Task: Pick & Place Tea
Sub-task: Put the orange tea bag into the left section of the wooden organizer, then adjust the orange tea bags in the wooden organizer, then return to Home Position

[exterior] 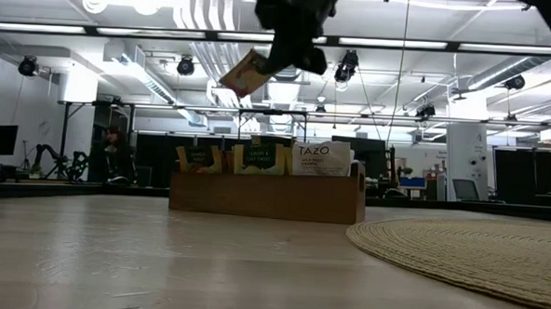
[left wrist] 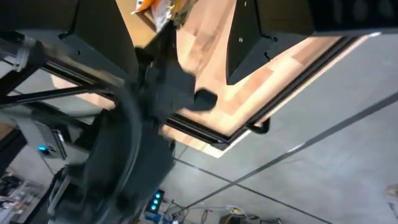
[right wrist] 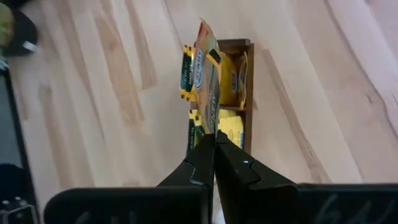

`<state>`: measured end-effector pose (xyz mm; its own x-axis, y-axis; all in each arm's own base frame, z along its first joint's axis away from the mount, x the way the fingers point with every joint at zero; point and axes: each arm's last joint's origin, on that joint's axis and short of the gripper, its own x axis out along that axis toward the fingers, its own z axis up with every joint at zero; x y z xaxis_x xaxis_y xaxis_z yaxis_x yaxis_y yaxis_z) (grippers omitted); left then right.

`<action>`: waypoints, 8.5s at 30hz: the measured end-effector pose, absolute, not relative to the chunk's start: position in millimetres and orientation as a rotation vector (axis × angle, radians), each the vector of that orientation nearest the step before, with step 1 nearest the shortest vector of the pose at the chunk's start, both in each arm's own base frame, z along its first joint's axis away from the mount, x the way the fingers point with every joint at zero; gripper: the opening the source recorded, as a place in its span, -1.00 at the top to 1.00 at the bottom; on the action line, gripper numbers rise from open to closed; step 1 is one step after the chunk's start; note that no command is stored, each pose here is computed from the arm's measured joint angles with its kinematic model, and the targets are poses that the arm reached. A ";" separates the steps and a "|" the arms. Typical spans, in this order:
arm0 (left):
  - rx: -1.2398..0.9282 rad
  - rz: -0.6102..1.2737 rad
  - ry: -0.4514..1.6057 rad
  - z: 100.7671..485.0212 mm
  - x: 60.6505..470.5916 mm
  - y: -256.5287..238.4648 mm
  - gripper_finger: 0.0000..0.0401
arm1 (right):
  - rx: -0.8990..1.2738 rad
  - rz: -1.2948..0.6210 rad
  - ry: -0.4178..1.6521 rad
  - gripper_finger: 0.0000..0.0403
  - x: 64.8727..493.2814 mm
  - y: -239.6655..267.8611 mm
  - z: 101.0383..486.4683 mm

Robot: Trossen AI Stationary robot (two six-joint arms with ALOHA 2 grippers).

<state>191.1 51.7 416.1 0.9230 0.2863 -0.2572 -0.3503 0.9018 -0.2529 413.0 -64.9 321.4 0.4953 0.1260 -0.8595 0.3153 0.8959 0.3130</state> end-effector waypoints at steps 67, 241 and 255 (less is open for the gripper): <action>-0.279 0.419 0.246 420.5 148.9 43.1 -0.18 | 0.288 -0.102 1.313 0.96 468.5 -73.7 234.5; -0.133 0.134 0.011 254.5 127.3 18.2 1.00 | 0.174 0.000 0.192 0.96 174.5 -5.0 219.0; -0.106 0.130 -0.028 224.3 116.2 16.3 1.00 | 0.203 0.066 0.123 0.96 137.8 -1.8 186.8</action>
